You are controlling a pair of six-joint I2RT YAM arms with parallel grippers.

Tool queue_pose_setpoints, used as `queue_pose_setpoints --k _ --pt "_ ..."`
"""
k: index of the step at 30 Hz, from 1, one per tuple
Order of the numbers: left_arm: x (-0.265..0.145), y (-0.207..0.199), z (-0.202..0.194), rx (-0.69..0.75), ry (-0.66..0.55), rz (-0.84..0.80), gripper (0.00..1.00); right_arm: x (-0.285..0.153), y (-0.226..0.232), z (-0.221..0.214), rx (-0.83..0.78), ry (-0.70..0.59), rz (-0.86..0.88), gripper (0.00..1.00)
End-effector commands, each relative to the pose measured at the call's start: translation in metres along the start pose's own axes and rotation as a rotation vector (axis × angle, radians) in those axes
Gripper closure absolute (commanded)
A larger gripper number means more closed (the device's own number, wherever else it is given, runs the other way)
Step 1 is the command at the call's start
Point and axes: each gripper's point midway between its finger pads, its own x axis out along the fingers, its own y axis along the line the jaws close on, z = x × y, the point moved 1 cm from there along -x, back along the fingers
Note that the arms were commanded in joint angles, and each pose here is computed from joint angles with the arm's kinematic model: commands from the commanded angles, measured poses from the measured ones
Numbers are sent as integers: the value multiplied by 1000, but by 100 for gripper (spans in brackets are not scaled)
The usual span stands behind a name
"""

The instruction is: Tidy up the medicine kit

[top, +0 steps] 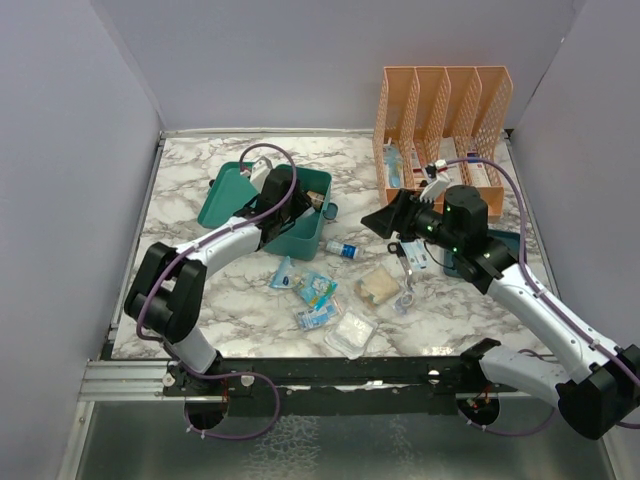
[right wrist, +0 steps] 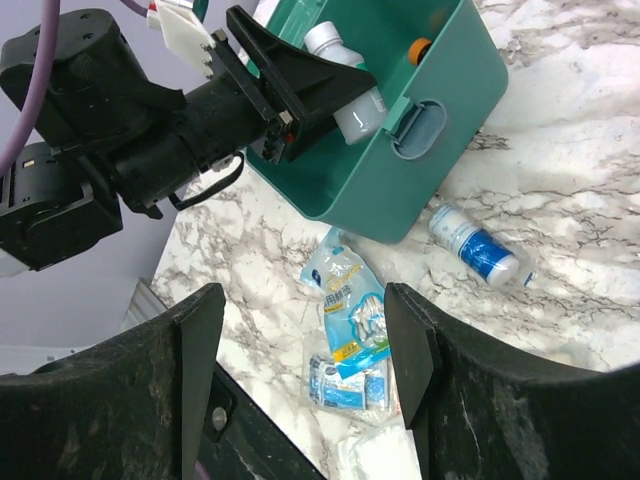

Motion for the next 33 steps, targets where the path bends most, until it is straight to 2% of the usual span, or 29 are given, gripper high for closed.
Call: queue_pose_setpoints --k 1,12,21,25,30,33 --pt "5 -3 8 -62 -49 28 53 -1 -4 0 27 -19 -17 35" --pt "29 14 -19 -18 14 91 51 -4 -16 10 5 -40 -121 37" --pt "38 20 -30 3 54 102 33 -4 -35 20 -25 -83 -237 38" --pt "43 18 -33 38 71 93 33 0 -38 20 -31 -79 -247 38" --pt "47 13 -35 59 81 70 42 6 -42 14 -21 -62 -251 38" --pt "44 5 -32 62 82 43 43 9 -45 12 -18 -52 -254 38"
